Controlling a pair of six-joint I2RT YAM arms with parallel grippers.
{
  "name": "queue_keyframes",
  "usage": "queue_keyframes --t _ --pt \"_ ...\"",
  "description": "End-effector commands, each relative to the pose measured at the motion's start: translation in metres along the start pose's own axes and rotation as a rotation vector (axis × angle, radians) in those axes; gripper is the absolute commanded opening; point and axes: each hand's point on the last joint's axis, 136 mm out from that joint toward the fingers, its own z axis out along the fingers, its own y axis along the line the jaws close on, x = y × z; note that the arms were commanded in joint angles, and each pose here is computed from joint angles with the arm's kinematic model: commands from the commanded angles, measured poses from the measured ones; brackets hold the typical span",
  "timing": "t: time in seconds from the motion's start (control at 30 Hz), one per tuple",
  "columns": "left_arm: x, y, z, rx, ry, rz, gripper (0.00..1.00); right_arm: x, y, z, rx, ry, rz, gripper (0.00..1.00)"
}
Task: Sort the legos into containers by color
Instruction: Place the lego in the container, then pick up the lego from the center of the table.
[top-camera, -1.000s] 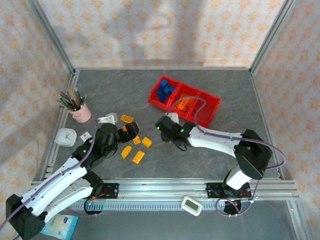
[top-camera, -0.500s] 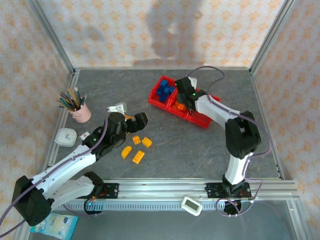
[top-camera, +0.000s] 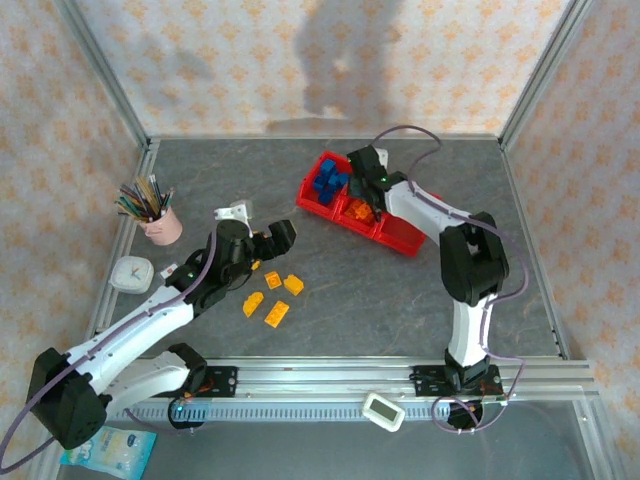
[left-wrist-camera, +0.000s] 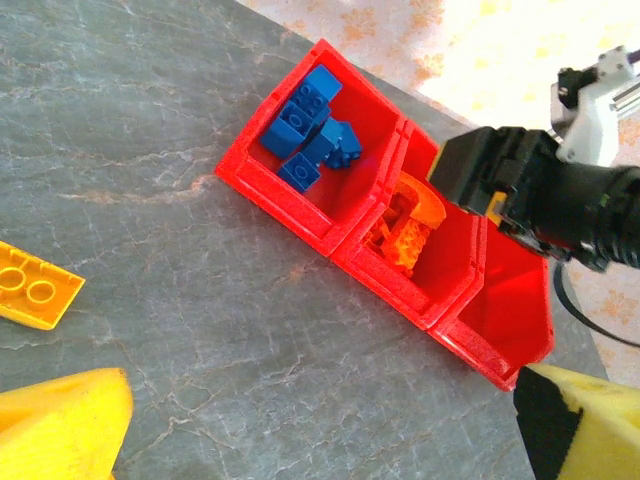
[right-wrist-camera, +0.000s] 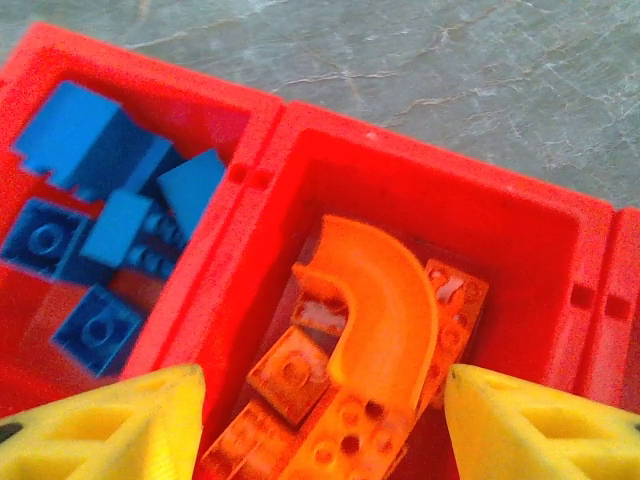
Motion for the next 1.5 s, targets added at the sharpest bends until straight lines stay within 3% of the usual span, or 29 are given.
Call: queue_keyframes --t 0.0,0.47,0.77,1.03,1.47 --pt "-0.013 -0.001 -0.011 0.007 -0.041 0.003 0.99 0.003 0.029 -0.044 -0.093 -0.042 -0.047 0.65" --pt "0.002 0.046 -0.055 -0.106 -0.067 -0.067 0.99 0.126 0.131 -0.105 -0.366 0.083 -0.265 0.73" --pt "0.006 0.078 -0.09 -0.175 -0.138 -0.146 0.99 0.181 0.182 -0.098 -0.436 0.147 -0.435 0.8" --pt "0.004 0.096 -0.108 -0.228 -0.184 -0.183 0.99 0.205 0.214 -0.086 -0.448 0.174 -0.527 0.84" --pt "0.0 0.097 -0.111 -0.235 -0.205 -0.19 0.99 0.233 0.229 -0.065 -0.414 0.251 -0.626 0.68"
